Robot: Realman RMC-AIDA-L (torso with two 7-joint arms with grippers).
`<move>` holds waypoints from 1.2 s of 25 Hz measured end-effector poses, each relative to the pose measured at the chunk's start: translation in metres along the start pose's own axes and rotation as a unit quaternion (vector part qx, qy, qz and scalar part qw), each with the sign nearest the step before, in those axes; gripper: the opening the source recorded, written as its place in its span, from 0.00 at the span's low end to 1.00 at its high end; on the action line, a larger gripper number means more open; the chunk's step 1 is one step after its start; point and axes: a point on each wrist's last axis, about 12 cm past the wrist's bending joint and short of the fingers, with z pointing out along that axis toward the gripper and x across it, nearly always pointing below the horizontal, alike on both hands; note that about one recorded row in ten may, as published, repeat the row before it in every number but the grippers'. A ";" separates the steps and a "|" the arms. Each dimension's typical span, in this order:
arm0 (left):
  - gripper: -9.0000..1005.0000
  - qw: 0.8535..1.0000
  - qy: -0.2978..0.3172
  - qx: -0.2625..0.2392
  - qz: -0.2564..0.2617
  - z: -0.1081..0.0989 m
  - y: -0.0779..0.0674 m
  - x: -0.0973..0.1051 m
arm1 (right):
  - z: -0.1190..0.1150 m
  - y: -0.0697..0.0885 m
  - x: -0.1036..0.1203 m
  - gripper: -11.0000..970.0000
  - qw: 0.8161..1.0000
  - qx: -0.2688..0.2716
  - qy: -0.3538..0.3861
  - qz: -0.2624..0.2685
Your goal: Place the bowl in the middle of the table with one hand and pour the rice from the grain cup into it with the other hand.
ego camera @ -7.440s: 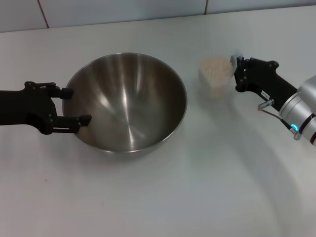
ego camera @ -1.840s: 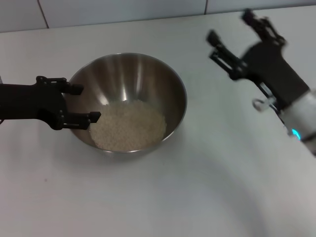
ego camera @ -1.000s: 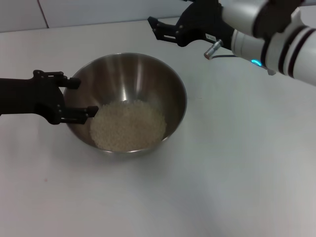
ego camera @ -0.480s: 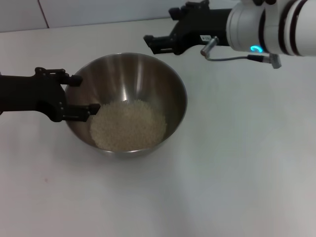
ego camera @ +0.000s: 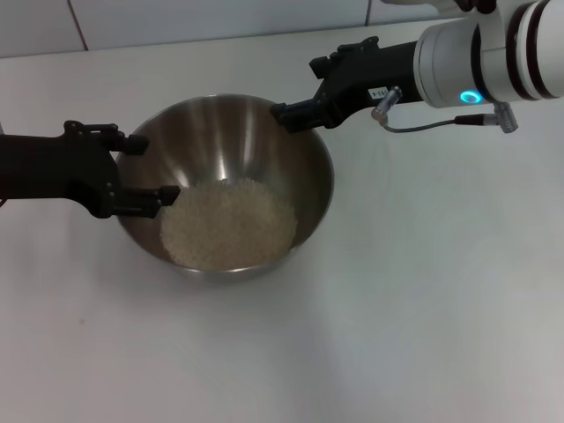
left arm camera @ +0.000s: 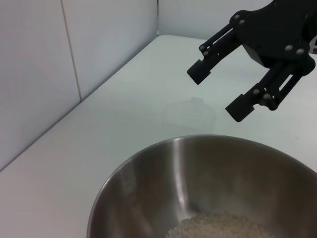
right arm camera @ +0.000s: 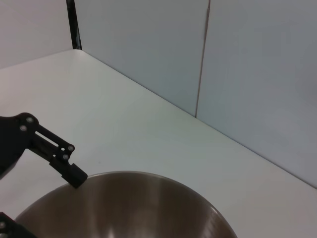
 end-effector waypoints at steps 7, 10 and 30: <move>0.81 1.000 0.000 0.000 -0.001 0.000 0.000 0.000 | 0.001 0.002 0.001 0.85 1.000 -0.004 0.002 -0.005; 0.81 1.000 0.000 0.000 -0.001 0.000 0.000 0.001 | 0.001 0.002 0.002 0.85 1.000 -0.007 0.006 -0.007; 0.81 1.000 0.000 0.001 0.000 0.000 0.000 0.000 | 0.002 0.005 0.002 0.85 1.000 -0.019 0.008 -0.020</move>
